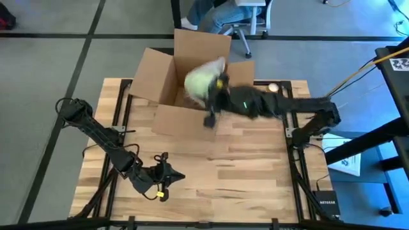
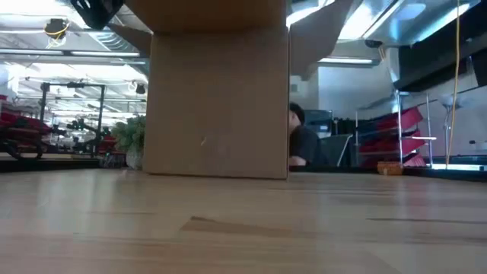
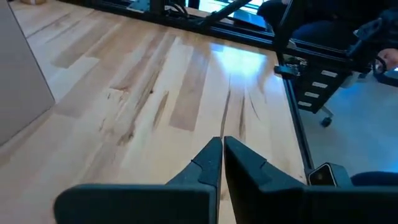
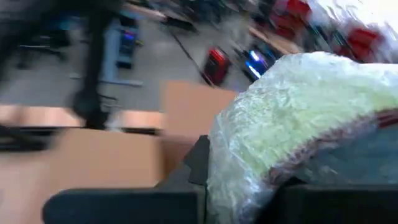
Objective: Wrap mug
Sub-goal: Put the wrapped green mug into the brown cardboard box
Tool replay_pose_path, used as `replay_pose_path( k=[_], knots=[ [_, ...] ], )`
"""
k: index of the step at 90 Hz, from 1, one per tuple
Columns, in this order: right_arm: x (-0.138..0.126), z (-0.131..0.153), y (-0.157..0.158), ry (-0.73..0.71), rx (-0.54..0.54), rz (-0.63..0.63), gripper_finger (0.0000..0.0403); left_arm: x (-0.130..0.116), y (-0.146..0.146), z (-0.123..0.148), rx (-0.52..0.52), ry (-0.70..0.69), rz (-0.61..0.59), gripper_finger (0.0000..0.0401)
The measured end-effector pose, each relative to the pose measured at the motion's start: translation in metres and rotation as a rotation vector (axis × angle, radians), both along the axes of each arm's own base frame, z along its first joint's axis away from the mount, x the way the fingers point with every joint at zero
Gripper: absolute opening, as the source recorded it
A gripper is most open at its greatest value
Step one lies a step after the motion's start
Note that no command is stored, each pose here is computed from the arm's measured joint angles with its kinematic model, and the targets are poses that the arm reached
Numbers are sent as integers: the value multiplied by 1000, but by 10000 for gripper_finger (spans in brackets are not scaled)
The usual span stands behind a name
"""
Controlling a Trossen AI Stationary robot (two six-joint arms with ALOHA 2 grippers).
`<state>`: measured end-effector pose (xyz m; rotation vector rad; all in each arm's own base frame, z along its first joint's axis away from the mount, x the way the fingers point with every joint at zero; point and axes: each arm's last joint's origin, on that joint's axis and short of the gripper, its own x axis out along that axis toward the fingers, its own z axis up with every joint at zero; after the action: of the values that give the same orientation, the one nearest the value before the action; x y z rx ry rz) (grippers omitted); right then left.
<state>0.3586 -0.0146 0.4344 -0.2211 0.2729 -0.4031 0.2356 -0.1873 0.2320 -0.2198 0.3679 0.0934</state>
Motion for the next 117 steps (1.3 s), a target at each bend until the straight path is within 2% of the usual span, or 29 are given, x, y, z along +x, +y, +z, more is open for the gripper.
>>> replay_pose_path(
  k=[17,29,42,60,85,102,117],
  knots=[
    [15,-31,-69,42,192,-116,10,2,3,0,14,-4,18,0],
    [29,-68,-96,151,338,-147,10,2,3,0,21,-4,18,0],
    [42,-108,-104,298,408,-188,10,2,3,0,21,-4,18,0],
    [59,-144,-112,371,471,-205,18,3,4,0,22,-4,24,0],
    [71,-173,-115,420,518,-232,31,3,4,0,23,-2,25,0],
    [76,-184,-116,426,567,-233,75,3,4,0,24,-1,24,0],
    [77,-185,-116,424,570,-229,145,3,4,0,24,0,24,0]
  ],
)
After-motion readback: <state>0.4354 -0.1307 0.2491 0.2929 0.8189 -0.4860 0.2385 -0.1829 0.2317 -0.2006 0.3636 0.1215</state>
